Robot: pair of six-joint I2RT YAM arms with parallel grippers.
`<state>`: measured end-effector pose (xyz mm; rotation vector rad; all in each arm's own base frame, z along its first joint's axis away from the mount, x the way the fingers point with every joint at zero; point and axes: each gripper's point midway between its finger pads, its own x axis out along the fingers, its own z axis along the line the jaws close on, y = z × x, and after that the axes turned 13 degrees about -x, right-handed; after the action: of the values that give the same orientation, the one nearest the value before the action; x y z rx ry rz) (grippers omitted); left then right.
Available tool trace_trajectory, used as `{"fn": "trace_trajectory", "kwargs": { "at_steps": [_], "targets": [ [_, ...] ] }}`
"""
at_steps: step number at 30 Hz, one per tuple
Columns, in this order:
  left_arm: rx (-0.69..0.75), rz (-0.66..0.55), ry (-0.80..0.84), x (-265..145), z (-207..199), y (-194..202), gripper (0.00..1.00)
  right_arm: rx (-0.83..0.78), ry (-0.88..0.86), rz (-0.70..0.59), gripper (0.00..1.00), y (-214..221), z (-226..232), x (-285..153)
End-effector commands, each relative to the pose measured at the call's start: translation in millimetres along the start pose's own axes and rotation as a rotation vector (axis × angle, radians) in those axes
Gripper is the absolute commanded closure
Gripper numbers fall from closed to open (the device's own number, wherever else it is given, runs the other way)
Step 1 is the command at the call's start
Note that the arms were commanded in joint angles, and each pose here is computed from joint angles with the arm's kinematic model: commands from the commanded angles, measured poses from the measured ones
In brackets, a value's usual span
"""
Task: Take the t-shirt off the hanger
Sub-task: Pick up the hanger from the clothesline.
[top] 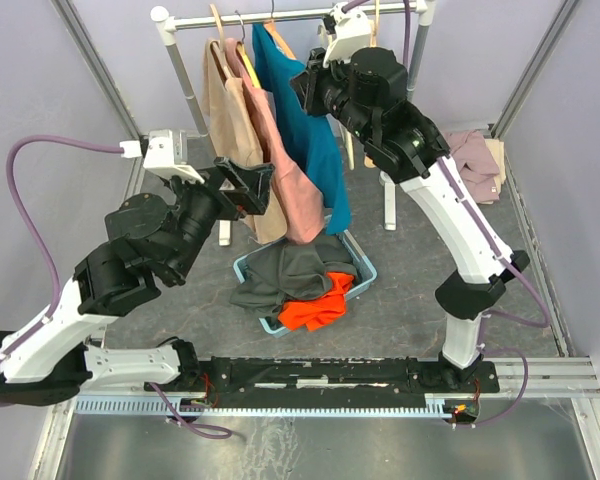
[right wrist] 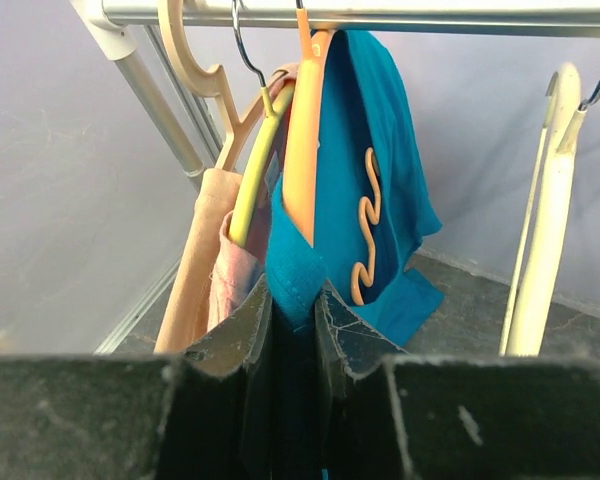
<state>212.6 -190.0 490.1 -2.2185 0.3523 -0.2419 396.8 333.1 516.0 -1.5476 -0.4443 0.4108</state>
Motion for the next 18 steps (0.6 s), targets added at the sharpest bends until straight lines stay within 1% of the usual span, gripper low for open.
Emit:
{"fn": "trace_trajectory", "kwargs": {
  "at_steps": [1, 9, 13, 18],
  "targets": [
    [-0.009, -0.09, 0.018, 0.5, -16.3, -37.2, 0.01, 0.045, -0.014, -0.241, 0.99, -90.0, -8.3, -57.2],
    [0.047, -0.143, 0.033, 14.9, -37.8, -51.9, 0.01, 0.028, -0.032, -0.196, 0.99, -80.6, -12.9, -101.5],
    [0.076, -0.142, 0.032, 25.1, -47.4, -48.8, 0.01, 0.012, -0.061, -0.18, 0.99, -78.3, -13.8, -127.4],
    [0.097, -0.134, 0.024, 38.6, -60.4, -45.7, 0.01, -0.004, -0.118, -0.193, 0.99, -78.1, -13.1, -167.6]
  ]
}}
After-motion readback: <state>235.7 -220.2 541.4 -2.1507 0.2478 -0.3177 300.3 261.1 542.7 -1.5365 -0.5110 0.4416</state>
